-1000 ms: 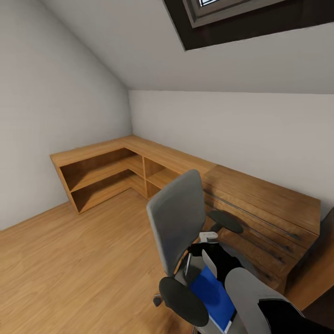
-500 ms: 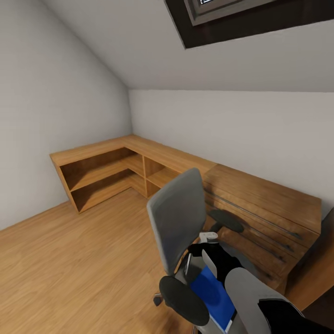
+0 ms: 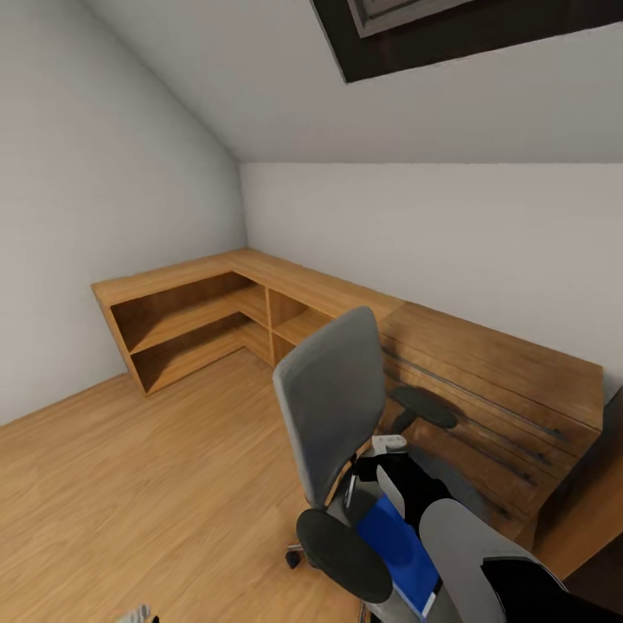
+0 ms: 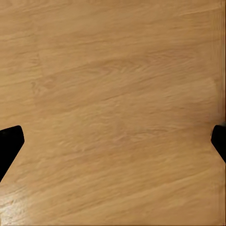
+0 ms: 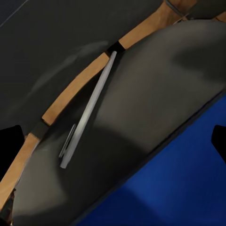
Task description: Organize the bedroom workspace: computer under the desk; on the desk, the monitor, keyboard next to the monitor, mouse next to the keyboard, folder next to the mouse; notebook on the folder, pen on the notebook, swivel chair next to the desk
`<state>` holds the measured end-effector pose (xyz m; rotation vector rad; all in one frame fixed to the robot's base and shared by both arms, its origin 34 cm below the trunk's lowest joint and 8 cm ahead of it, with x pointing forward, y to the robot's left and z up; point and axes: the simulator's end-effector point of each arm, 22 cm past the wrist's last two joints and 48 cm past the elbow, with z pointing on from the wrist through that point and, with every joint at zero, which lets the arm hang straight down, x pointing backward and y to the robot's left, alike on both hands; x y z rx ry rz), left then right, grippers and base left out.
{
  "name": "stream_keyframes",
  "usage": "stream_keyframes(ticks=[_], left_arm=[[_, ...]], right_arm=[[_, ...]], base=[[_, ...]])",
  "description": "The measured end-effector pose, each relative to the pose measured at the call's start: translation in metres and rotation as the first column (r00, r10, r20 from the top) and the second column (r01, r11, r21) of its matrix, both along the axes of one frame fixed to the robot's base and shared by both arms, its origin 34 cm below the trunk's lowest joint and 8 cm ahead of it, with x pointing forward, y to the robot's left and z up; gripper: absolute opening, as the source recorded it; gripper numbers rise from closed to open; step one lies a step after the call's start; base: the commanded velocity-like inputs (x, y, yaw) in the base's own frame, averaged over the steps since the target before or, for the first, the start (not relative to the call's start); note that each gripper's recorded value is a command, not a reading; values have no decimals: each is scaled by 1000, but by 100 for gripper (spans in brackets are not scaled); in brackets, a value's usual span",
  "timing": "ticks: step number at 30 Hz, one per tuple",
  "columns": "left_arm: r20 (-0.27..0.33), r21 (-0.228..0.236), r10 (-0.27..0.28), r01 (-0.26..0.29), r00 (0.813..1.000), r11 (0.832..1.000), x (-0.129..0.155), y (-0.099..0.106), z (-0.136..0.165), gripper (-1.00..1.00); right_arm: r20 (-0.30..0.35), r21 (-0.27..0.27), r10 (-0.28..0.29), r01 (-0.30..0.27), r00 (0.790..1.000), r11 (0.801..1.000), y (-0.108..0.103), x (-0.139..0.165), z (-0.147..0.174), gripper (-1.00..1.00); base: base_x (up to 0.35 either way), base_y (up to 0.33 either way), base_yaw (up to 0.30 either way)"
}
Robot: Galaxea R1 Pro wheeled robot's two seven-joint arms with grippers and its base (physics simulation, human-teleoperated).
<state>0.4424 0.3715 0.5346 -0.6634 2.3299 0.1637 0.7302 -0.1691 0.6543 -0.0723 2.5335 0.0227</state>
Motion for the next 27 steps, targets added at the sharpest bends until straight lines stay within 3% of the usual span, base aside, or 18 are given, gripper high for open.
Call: stream_keyframes(ticks=[4,5,8,14,19,27], left_arm=[[31,-8,-9,9,999,1000,32,0,18,100],[46,-7,-11,12,999,1000,40,0,24,100],[54,-8,-5,5,999,1000,44,1,23,100],[46,-23,94,-93,995,995,28,28,8,100],[47,-22,117,-116,992,993,25,36,-1,100],[47,-23,123,-122,991,992,22,38,-16,100]], right_arm=[[-63,-22,-6,4,998,1000,-4,-9,-11,100],[-118,-34,-7,3,993,999,-6,-17,-16,100],[-167,-46,-9,2,986,999,-9,-17,-12,100],[-245,1,-17,18,969,1000,-1,-7,6,100],[-276,49,-18,33,961,998,7,-5,8,100],[-272,71,-16,37,962,997,11,-3,-1,100]], base=[[0,0,0],[0,0,0],[0,0,0],[0,0,0],[0,0,0],[0,0,0]])
